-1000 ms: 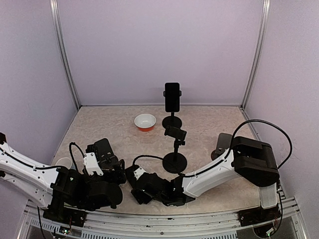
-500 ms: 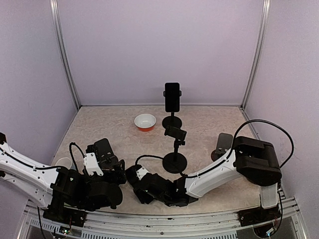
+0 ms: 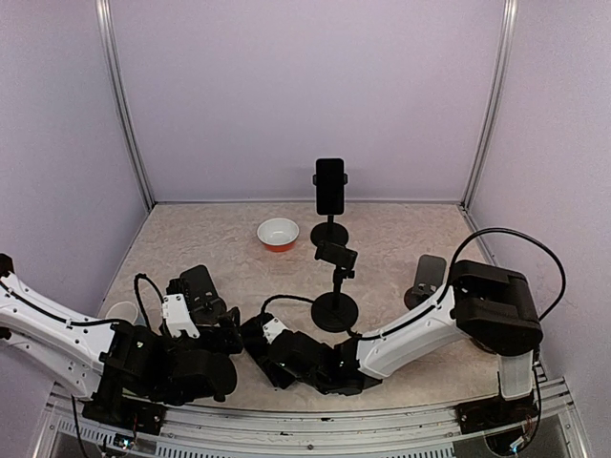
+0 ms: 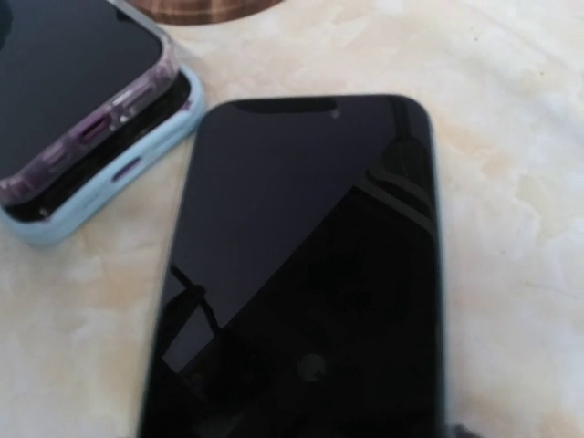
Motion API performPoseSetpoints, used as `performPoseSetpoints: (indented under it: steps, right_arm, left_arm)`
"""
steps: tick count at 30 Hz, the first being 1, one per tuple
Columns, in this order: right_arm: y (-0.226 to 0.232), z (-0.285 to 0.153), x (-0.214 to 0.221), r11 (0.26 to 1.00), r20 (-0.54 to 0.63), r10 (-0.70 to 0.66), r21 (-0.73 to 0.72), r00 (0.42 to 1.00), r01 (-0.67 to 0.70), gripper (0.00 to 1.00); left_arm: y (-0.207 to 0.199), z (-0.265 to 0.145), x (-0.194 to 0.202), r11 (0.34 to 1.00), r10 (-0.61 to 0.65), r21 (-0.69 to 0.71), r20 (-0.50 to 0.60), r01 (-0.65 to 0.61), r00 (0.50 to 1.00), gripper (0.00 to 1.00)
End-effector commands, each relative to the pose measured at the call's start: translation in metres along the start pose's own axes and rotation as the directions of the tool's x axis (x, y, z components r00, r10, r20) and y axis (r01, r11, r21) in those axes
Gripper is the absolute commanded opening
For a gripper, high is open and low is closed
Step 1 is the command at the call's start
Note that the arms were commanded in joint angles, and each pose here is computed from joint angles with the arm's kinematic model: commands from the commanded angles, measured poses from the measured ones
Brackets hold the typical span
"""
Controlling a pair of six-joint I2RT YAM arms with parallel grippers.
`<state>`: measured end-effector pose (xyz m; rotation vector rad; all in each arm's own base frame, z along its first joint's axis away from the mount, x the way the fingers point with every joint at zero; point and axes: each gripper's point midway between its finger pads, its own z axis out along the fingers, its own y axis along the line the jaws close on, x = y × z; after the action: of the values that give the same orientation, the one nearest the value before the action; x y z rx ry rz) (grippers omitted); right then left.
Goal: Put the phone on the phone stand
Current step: Adjust the phone at the center of the board.
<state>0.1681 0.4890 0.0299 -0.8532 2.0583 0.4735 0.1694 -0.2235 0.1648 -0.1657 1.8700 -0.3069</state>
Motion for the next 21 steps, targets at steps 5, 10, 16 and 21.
performPoseSetpoints:
  steps: [5, 10, 16, 21]
  right_arm:
    - [-0.0015, -0.0071, 0.0116, 0.999, -0.031, -0.045, -0.008, 0.998, 0.045, 0.63]
    - [-0.0014, -0.0072, 0.0109, 0.999, -0.031, -0.047, -0.007, 0.998, 0.046, 0.63]
    - [-0.0021, -0.0069, 0.0107, 0.999, -0.028, -0.049, -0.004, 0.998, 0.049, 0.63]
    - [-0.0013, -0.0074, 0.0096, 0.999, -0.027, -0.049, -0.007, 0.998, 0.049, 0.62]
  left_arm:
    - [-0.0030, -0.0009, 0.0016, 1.000, 0.006, 0.004, -0.007, -0.006, 1.000, 0.99]
    - [-0.0020, -0.0006, 0.0028, 1.000, 0.010, 0.002, -0.009, -0.010, 1.000, 0.99]
    - [-0.0013, -0.0002, 0.0044, 1.000, 0.012, 0.001, -0.009, -0.012, 1.000, 0.99]
    - [-0.0010, -0.0001, 0.0056, 1.000, 0.013, 0.003, -0.014, -0.013, 1.000, 0.99]
